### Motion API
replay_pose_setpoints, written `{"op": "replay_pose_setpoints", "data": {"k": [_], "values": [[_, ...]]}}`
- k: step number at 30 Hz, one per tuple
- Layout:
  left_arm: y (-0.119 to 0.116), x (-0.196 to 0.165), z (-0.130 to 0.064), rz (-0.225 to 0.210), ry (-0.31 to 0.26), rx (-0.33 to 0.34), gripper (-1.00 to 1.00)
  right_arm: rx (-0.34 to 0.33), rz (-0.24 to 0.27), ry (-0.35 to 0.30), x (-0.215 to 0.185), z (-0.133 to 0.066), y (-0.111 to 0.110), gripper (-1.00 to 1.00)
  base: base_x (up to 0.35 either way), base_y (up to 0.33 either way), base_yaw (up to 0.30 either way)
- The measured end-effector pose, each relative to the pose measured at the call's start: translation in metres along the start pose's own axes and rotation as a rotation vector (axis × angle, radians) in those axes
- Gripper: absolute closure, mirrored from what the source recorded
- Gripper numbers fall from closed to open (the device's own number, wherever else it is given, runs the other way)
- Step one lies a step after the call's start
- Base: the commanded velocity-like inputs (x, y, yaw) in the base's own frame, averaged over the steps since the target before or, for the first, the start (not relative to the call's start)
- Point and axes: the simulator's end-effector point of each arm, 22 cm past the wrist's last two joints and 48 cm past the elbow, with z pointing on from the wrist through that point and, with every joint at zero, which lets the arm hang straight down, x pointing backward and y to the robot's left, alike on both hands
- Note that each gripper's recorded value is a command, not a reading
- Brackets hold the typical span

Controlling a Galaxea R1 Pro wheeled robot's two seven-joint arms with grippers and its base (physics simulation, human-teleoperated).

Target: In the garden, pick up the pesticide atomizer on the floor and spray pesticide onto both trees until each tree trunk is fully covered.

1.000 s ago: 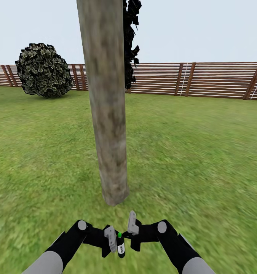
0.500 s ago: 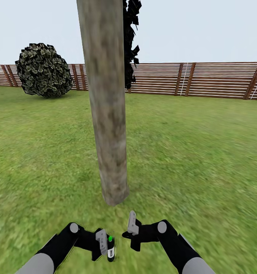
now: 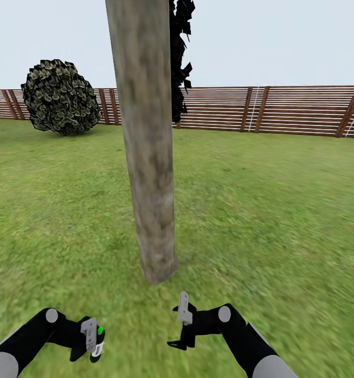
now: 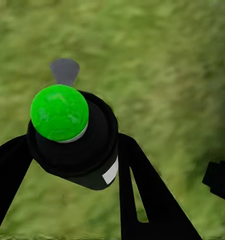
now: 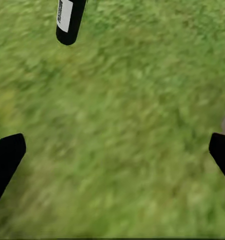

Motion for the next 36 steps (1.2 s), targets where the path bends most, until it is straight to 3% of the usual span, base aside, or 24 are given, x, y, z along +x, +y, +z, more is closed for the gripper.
{"op": "replay_pose_setpoints", "data": {"k": [5, 7, 9, 11, 12, 14, 15, 16, 17, 20, 21, 22, 23, 25, 26, 36], "values": [[0.007, 0.002, -0.003, -0.020, -0.001, -0.026, 1.00, 0.014, 0.004, 0.010, 0.008, -0.005, -0.004, -1.00, 0.000, 0.000, 0.000], [0.019, 0.002, -0.005, -0.037, -0.013, -0.076, 1.00, 0.044, 0.010, 0.036, 0.025, -0.016, -0.014, -1.00, 0.000, 0.000, 0.000], [0.036, 0.004, -0.009, -0.070, -0.027, -0.154, 1.00, 0.119, 0.035, 0.059, 0.046, -0.030, -0.033, -1.00, 0.000, 0.000, 0.000], [0.054, 0.016, -0.012, -0.151, -0.045, -0.250, 1.00, 0.270, 0.134, 0.079, 0.079, -0.048, -0.061, -1.00, 0.000, 0.000, 0.000], [0.057, 0.018, -0.013, -0.172, -0.052, -0.270, 1.00, 0.304, 0.167, 0.083, 0.088, -0.052, -0.066, -1.00, 0.000, 0.000, 0.000], [0.071, 0.024, -0.016, -0.258, -0.090, -0.348, 1.00, 0.444, 0.311, 0.104, 0.128, -0.070, -0.080, -1.00, 0.000, 0.000, 0.000], [0.083, 0.021, -0.019, -0.328, -0.136, -0.412, 1.00, 0.547, 0.422, 0.116, 0.157, -0.085, -0.086, -1.00, 0.000, 0.000, 0.000], [0.091, 0.019, -0.021, -0.380, -0.172, -0.459, 1.00, 0.616, 0.488, 0.127, 0.175, -0.095, -0.089, -1.00, 0.000, 0.000, 0.000], [0.096, 0.018, -0.023, -0.407, -0.188, -0.484, 1.00, 0.652, 0.518, 0.134, 0.184, -0.101, -0.090, -1.00, 0.000, 0.000, 0.000], [0.118, 0.018, -0.031, -0.531, -0.244, -0.619, 1.00, 0.869, 0.621, 0.206, 0.234, -0.142, -0.100, -1.00, 0.000, 0.000, 0.000], [0.122, 0.033, -0.018, -0.734, -0.234, -0.805, 1.00, 1.163, 0.585, 0.130, 0.257, -0.188, -0.096, -1.00, 0.000, 0.000, 0.000], [0.104, -0.011, 0.016, -0.757, -0.274, -0.772, 1.00, 1.245, 0.615, 0.197, 0.290, -0.203, -0.046, -1.00, 0.000, 0.000, 0.000], [0.098, -0.026, 0.025, -0.761, -0.289, -0.754, 1.00, 1.250, 0.610, 0.193, 0.288, -0.204, -0.050, -1.00, 0.000, 0.000, 0.000], [0.105, -0.011, 0.015, -0.762, -0.276, -0.777, 1.00, 1.252, 0.607, 0.189, 0.287, -0.204, -0.052, -1.00, 0.000, 0.000, 0.000], [0.105, -0.014, 0.016, -0.771, -0.280, -0.781, 1.00, 1.214, 0.634, 0.199, 0.288, -0.189, -0.037, -1.00, 0.000, 0.000, 0.000], [0.106, -0.013, 0.015, -0.769, -0.279, -0.783, 1.00, 1.215, 0.637, 0.198, 0.288, -0.188, -0.037, -1.00, 0.000, 0.000, 0.000]]}}
